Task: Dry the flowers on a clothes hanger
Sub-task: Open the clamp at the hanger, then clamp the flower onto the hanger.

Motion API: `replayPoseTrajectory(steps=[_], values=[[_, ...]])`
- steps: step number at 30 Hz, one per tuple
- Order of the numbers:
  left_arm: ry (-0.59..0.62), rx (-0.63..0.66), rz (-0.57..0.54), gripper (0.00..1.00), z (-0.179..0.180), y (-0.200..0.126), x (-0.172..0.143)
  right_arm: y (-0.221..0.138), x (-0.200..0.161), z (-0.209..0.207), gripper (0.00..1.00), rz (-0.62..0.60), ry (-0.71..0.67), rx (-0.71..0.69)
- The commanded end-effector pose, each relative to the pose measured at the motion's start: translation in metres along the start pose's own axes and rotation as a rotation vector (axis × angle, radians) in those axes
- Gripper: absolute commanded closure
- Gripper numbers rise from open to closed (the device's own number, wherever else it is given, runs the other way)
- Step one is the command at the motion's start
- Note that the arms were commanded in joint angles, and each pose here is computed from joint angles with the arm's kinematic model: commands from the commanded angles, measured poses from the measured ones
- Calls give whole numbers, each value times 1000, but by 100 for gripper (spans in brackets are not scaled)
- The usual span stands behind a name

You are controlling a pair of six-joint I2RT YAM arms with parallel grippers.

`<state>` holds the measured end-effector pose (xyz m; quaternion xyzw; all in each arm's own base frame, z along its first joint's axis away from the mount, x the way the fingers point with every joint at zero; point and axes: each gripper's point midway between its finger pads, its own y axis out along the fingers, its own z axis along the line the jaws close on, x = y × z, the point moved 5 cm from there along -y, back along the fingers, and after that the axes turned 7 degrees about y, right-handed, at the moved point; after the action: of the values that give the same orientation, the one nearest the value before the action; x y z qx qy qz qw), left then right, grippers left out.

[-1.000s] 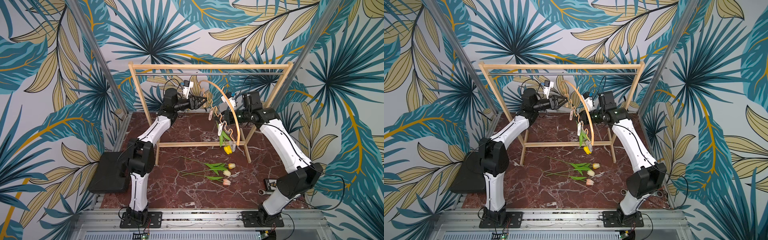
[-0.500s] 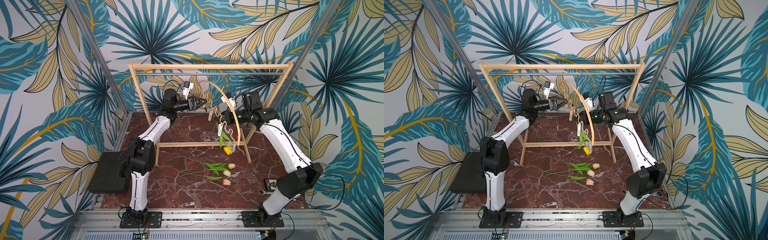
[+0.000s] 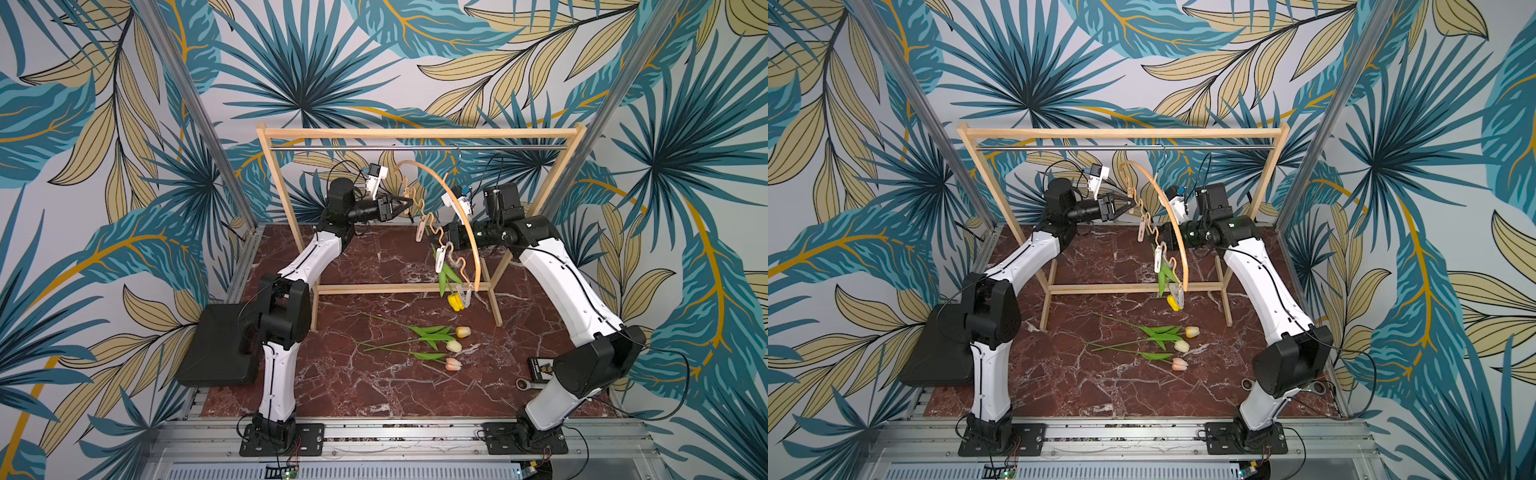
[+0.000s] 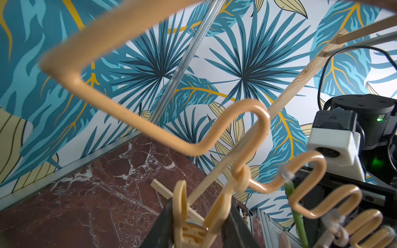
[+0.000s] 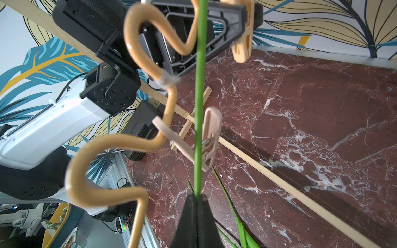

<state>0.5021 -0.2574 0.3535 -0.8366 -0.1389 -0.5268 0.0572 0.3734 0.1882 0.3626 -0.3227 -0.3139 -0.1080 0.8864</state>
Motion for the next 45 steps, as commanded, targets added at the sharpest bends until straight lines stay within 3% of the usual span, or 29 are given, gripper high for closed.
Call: replayPoseTrajectory(steps=[1, 7, 11, 14, 18, 28, 45], values=[[88, 5, -60, 68, -15, -3, 29, -7, -6, 9, 100, -7, -24, 10], [70, 38, -88, 74, -14, -3, 24, -8, -2, -8, 100, -126, 51, -89], [54, 71, -122, 75, -15, -3, 18, 12, -8, -31, 100, -200, 230, -93], [29, 91, -168, 75, -14, -5, 14, 28, -8, -42, 100, -281, 341, -25], [2, 103, -206, 75, -18, -1, 7, 44, -2, -37, 100, -359, 390, 77], [-29, 114, -231, 77, -21, 8, -4, 67, 26, -28, 100, -404, 394, 186], [-29, 126, -207, 80, -17, 8, -13, 64, 35, -18, 100, -396, 316, 215]])
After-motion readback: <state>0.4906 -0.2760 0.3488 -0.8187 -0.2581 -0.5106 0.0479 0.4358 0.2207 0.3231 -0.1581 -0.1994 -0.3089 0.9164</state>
